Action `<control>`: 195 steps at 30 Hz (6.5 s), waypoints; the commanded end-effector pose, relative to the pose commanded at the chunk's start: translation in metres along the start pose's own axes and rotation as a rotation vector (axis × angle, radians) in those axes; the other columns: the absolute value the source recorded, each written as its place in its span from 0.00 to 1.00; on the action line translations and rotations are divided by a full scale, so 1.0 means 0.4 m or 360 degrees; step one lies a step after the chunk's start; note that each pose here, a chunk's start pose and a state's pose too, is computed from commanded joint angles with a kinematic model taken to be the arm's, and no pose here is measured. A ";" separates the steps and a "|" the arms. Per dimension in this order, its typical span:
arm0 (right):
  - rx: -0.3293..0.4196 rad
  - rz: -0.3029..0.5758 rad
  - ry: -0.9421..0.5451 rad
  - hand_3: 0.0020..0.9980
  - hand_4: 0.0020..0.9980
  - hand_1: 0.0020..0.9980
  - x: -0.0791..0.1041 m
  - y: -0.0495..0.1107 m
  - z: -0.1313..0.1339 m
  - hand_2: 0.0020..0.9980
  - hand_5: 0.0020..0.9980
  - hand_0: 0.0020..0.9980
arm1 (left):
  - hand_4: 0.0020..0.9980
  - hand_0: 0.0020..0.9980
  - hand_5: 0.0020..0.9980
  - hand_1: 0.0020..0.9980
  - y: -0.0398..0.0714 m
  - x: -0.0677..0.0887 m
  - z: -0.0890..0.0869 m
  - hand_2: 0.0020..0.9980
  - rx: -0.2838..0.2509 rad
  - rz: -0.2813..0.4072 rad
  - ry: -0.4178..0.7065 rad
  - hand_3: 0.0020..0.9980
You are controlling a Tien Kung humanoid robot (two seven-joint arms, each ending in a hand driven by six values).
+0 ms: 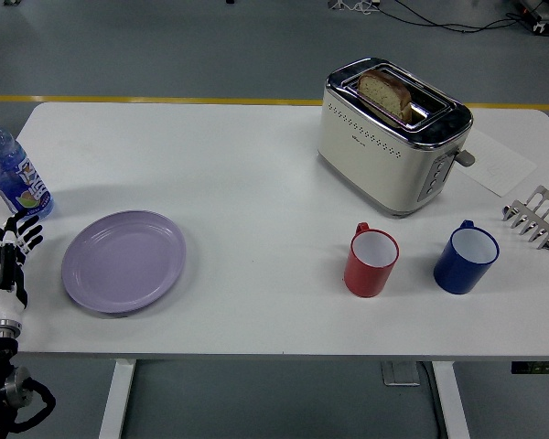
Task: Push plate across desktop
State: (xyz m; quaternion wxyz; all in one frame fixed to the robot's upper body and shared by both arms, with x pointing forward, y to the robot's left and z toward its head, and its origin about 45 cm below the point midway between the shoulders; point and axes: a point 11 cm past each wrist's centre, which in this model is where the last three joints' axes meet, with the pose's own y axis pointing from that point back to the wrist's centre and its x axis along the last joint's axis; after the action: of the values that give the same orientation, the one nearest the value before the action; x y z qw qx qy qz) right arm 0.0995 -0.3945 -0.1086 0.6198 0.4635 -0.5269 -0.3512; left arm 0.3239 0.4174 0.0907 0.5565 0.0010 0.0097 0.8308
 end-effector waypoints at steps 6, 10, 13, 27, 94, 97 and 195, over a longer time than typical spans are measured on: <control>-0.0001 -0.0012 0.0020 0.59 0.37 0.62 -0.009 0.000 0.000 0.66 0.18 0.64 | 0.51 0.80 1.00 0.81 -0.004 -0.022 0.001 0.82 -0.0002 -0.0002 0.0036 0.80; 0.0005 -0.0017 0.0031 0.59 0.37 0.62 -0.013 0.001 -0.005 0.66 0.18 0.64 | 0.51 0.80 1.00 0.81 -0.005 -0.046 -0.002 0.82 0.0006 -0.0012 0.0065 0.80; 0.0007 -0.0018 0.0031 0.59 0.37 0.62 -0.014 0.001 -0.007 0.66 0.18 0.64 | 0.49 0.80 1.00 0.81 -0.005 -0.062 -0.006 0.81 0.0014 -0.0014 0.0085 0.79; 0.0023 -0.0019 0.0026 0.59 0.37 0.62 -0.013 0.003 -0.019 0.66 0.18 0.64 | 0.48 0.79 1.00 0.81 -0.006 -0.128 -0.011 0.81 0.0032 -0.0042 0.0149 0.78; 0.0016 -0.0021 0.0036 0.59 0.37 0.62 -0.007 0.001 -0.009 0.66 0.18 0.64 | 0.46 0.78 1.00 0.80 0.061 -0.495 0.008 0.80 0.0109 -0.0503 0.0331 0.76; 0.0017 -0.0021 0.0035 0.59 0.37 0.62 -0.008 0.002 -0.010 0.66 0.18 0.64 | 0.46 0.78 1.00 0.80 0.065 -0.499 0.004 0.80 0.0119 -0.0514 0.0325 0.76; 0.0016 0.0018 -0.0038 0.59 0.38 0.62 0.023 0.000 -0.005 0.66 0.18 0.64 | 0.46 0.56 0.93 0.64 -0.099 0.099 0.202 0.64 0.0215 -0.0255 0.0623 0.60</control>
State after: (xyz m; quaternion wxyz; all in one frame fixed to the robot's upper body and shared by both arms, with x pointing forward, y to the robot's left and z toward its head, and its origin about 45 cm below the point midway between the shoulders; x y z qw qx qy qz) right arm 0.1031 -0.4028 -0.1055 0.6131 0.4593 -0.5386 -0.3507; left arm 0.3467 0.4702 0.1703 0.6070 -0.1237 0.1732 0.7657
